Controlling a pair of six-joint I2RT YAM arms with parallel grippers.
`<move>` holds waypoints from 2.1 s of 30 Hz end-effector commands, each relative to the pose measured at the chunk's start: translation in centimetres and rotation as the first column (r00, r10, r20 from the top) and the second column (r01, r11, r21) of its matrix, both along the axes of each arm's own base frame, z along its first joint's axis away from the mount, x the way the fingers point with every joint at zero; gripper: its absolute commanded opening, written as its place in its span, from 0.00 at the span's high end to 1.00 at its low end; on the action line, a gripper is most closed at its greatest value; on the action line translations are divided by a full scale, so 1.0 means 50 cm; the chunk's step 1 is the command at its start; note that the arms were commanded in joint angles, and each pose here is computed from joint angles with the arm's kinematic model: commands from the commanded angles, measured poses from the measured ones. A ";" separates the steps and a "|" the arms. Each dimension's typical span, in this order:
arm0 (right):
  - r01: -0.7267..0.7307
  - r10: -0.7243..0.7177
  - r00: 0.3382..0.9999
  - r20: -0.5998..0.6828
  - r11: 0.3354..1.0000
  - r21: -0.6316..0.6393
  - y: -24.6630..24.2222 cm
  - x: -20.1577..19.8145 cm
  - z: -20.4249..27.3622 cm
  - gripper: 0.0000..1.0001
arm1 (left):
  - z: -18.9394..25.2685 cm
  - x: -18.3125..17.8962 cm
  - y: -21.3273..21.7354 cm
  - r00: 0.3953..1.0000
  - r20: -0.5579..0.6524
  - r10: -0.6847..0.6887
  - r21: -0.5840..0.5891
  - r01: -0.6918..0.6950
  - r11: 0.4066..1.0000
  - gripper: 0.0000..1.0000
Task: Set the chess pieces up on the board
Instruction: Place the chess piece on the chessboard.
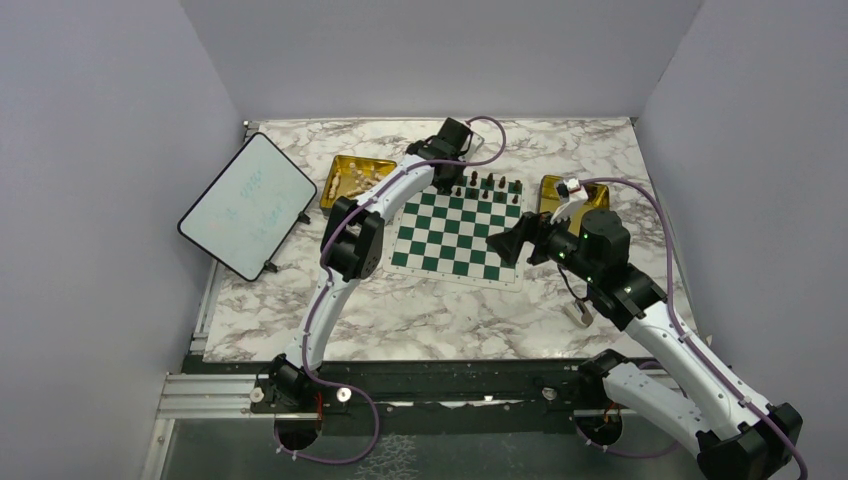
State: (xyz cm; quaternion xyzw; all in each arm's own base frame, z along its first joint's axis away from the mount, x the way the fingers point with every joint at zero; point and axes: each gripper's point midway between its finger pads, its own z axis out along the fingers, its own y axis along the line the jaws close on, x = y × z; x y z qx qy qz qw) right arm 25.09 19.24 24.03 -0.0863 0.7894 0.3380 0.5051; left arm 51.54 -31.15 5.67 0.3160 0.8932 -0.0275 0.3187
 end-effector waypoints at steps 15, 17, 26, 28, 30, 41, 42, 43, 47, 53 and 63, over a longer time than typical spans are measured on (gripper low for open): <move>0.028 -0.028 0.998 0.050 1.000 0.011 -0.010 0.008 0.035 0.00 | -0.007 0.004 -0.022 1.000 0.007 -0.028 -0.013 0.028 1.000 0.78; 0.027 -0.028 0.999 0.047 1.000 0.012 -0.009 0.008 0.034 0.00 | -0.008 0.004 -0.024 0.999 0.006 -0.035 -0.014 0.035 0.999 0.78; 0.026 -0.027 0.999 0.046 1.000 0.012 -0.009 0.008 0.032 0.00 | -0.003 0.012 -0.025 0.999 0.025 -0.042 -0.007 0.042 0.999 0.83; 0.027 -0.028 0.999 0.045 1.000 0.011 -0.009 0.008 0.031 0.00 | -0.003 0.014 -0.025 0.999 0.032 -0.044 -0.003 0.044 0.999 0.84; 0.026 -0.027 0.999 0.045 1.000 0.010 -0.009 0.008 0.031 0.00 | -0.001 0.017 -0.025 0.998 0.038 -0.041 -0.002 0.041 0.999 0.84; 0.029 -0.029 0.998 0.048 1.000 0.008 -0.010 0.008 0.032 0.00 | -0.008 0.017 -0.021 0.998 0.040 -0.038 0.010 0.038 0.999 0.84; 0.029 -0.029 0.998 0.048 1.000 0.008 -0.010 0.008 0.032 0.00 | -0.009 0.016 -0.020 0.999 0.039 -0.039 0.011 0.038 0.999 0.84; 0.029 -0.029 0.998 0.047 1.000 0.008 -0.010 0.009 0.032 0.00 | -0.008 0.015 -0.019 0.999 0.038 -0.038 0.011 0.038 0.999 0.84; 0.029 -0.029 0.999 0.043 1.000 0.007 -0.010 0.008 0.029 0.00 | -0.006 0.013 -0.018 0.999 0.036 -0.035 0.009 0.035 0.999 0.77; 0.029 -0.030 0.999 0.042 1.000 0.007 -0.010 0.008 0.028 0.00 | 0.010 0.013 -0.020 0.998 0.045 -0.035 -0.002 0.035 0.999 0.74; 0.109 -0.109 0.994 0.005 0.994 -0.017 -0.028 0.029 -0.002 0.00 | 0.092 -0.025 -0.015 0.998 0.044 -0.034 -0.069 0.037 0.997 0.57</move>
